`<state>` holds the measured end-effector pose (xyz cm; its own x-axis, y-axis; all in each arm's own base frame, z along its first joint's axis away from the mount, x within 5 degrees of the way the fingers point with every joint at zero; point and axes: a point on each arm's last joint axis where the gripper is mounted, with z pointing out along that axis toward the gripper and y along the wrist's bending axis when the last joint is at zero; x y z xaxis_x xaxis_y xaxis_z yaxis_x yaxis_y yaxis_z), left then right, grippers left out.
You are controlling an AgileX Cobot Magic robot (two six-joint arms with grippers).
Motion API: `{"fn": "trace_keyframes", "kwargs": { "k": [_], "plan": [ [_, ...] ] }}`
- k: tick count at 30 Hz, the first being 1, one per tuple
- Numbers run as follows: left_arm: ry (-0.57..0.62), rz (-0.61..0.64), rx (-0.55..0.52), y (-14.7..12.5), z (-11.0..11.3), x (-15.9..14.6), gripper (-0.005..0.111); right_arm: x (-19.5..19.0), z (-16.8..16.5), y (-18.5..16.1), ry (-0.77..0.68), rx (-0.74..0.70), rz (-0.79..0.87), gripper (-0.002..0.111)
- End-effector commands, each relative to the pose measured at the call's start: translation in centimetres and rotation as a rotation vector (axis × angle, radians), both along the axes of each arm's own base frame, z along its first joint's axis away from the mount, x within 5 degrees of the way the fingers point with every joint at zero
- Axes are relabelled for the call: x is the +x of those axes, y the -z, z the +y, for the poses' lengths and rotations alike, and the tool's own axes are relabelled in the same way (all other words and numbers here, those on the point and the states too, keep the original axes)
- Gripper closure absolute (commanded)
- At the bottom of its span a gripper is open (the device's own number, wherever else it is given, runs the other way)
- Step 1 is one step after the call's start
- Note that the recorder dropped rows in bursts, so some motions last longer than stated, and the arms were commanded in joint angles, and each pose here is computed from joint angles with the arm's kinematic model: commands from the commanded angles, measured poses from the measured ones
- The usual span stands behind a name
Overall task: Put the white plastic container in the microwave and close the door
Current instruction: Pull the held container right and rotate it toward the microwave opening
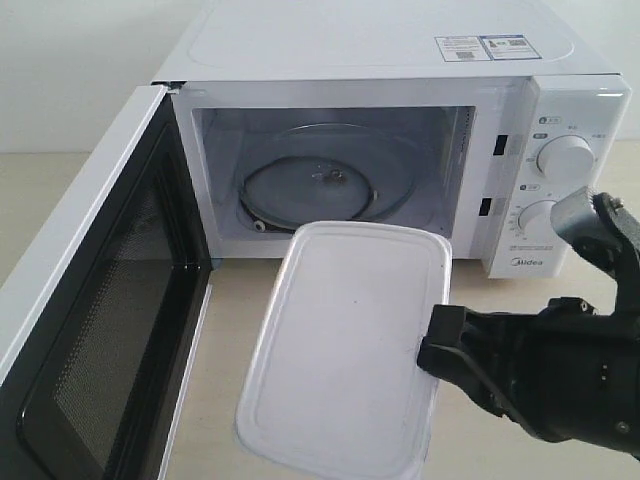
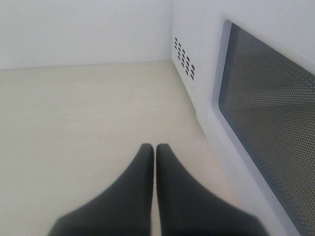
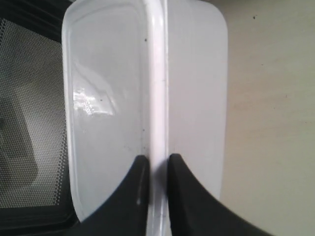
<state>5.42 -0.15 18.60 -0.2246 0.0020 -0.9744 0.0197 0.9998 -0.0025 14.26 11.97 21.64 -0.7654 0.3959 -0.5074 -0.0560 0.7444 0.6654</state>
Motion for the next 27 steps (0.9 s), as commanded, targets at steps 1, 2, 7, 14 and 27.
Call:
{"fn": "trace_keyframes", "kwargs": {
  "k": [1,2,7,14,27],
  "plan": [
    [-0.002,0.001,0.007,0.1,0.0,0.0,0.103,-0.2,0.9,-1.2,0.06,0.119,-0.056,0.108],
    [-0.002,0.001,0.007,0.1,0.0,0.0,0.103,-0.3,1.1,-1.4,0.056,0.14,-0.075,0.108],
    [-0.002,0.001,0.007,0.1,0.0,0.0,0.103,0.0,2.0,-1.3,0.039,0.207,-0.093,0.108],
    [-0.002,0.001,0.007,0.1,0.0,0.0,0.103,0.6,1.9,0.8,0.132,0.332,-0.093,0.108],
    [-0.002,0.001,0.007,0.1,0.0,0.0,0.103,2.4,2.5,4.4,0.28,0.365,-0.052,0.108]
  ]
}}
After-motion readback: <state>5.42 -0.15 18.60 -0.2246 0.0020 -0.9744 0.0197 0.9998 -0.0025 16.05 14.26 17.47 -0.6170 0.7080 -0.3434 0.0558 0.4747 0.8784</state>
